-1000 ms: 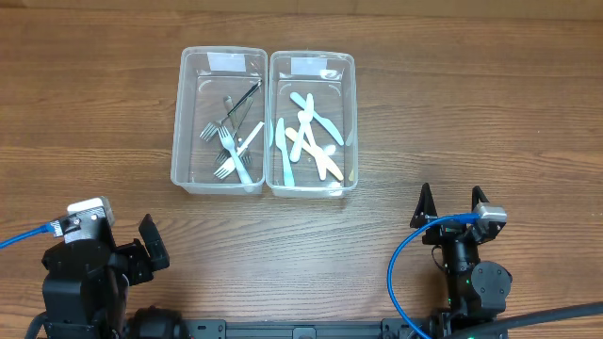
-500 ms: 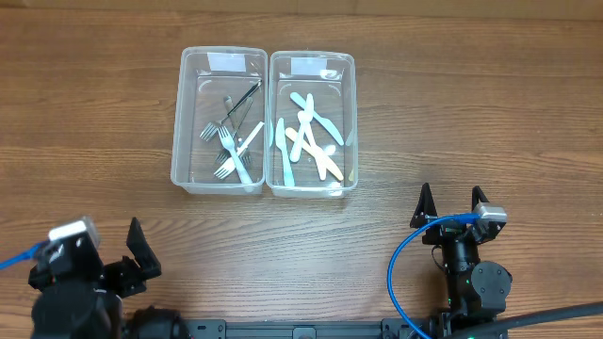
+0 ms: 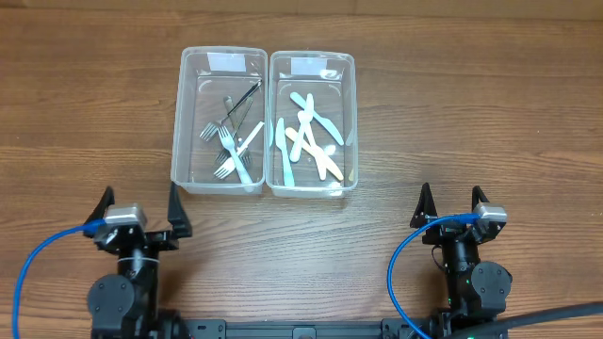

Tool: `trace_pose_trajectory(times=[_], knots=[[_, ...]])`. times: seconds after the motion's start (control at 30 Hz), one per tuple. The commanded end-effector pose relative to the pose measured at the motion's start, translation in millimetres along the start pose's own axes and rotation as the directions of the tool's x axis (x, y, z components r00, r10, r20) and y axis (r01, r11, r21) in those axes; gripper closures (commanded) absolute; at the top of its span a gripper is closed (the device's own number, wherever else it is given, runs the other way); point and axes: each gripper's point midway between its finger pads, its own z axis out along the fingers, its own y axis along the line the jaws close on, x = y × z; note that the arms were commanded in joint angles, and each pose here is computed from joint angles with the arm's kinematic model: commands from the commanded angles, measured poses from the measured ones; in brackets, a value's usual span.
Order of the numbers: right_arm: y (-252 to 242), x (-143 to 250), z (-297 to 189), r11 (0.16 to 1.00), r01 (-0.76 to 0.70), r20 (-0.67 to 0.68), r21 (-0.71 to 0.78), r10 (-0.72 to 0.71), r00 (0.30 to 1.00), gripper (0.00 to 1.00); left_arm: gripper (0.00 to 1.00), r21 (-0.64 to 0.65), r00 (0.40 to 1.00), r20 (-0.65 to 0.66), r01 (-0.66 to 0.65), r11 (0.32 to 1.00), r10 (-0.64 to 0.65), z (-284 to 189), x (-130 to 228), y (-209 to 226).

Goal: Pack container

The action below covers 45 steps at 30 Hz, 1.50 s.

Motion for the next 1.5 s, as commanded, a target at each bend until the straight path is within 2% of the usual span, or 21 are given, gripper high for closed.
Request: trace_pose_trajectory(times=[0.0,0.13,0.3,0.4,0.63,1.47], knots=[[1,-3,-1,1.0,0.004,0.015,-0.006,-0.004,1.0,0.0,0.0,0.016,0.996,0.032,-0.08,0.997,0.079,8,13,-2],[1,-3,-1,1.0,0.004,0.015,-0.006,-0.004,1.0,0.0,0.0,0.057,0.99,0.043,-0.136,0.989,0.134,15,30,-10],[1,-3,-1,1.0,0.004,0.015,-0.006,-0.004,1.0,0.0,0.0,0.125,0.99,-0.038,-0.131,0.983,0.136,20,70,-19],[1,-3,-1,1.0,0.004,0.015,-0.006,-0.004,1.0,0.0,0.0,0.128,0.986,-0.037,-0.154,0.98,0.16,19,70,-20],[1,-3,-1,1.0,0.004,0.015,-0.006,-0.004,1.0,0.0,0.0,0.148,0.994,-0.042,-0.096,0.984,0.104,19,70,-25],[1,-3,-1,1.0,0.004,0.015,-0.006,-0.004,1.0,0.0,0.0,0.166,0.994,-0.041,-0.097,0.981,0.105,18,70,-29]])
